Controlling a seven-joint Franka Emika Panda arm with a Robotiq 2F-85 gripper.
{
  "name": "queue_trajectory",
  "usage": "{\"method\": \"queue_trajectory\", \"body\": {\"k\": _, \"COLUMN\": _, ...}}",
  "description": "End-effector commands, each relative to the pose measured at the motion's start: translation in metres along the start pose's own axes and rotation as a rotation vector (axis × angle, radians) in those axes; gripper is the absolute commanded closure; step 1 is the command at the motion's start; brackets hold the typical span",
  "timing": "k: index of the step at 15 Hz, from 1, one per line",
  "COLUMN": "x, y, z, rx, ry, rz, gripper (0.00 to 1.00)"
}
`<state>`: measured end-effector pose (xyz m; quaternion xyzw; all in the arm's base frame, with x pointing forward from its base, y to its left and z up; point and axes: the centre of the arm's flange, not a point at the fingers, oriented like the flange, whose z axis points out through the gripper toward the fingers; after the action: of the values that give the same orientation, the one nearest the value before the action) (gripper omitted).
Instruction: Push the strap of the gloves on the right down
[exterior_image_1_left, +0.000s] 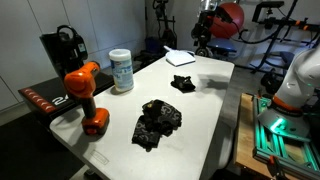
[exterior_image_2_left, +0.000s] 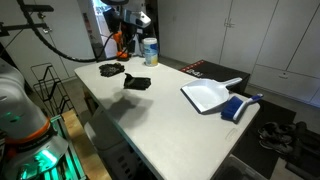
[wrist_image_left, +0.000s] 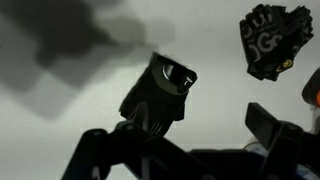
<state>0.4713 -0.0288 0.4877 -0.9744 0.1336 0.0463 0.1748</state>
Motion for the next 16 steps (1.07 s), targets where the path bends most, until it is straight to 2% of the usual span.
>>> {"method": "queue_trajectory", "body": {"k": 1, "x": 0.0, "y": 0.0, "z": 0.0, "rx": 0.0, "ry": 0.0, "rz": 0.0, "gripper": 0.0}}
{"method": "queue_trajectory", "body": {"k": 6, "x": -0.009, "y": -0.021, "z": 0.003, "rx": 0.013, "ry": -0.02, "rz": -0.004, "gripper": 0.0}}
{"method": "queue_trajectory", "body": {"k": 9, "x": -0.012, "y": -0.035, "z": 0.009, "rx": -0.015, "ry": -0.034, "rz": -0.039, "gripper": 0.0}}
{"method": "queue_trajectory", "body": {"k": 16, "x": 0.004, "y": -0.069, "z": 0.03, "rx": -0.193, "ry": -0.087, "rz": -0.308, "gripper": 0.0}}
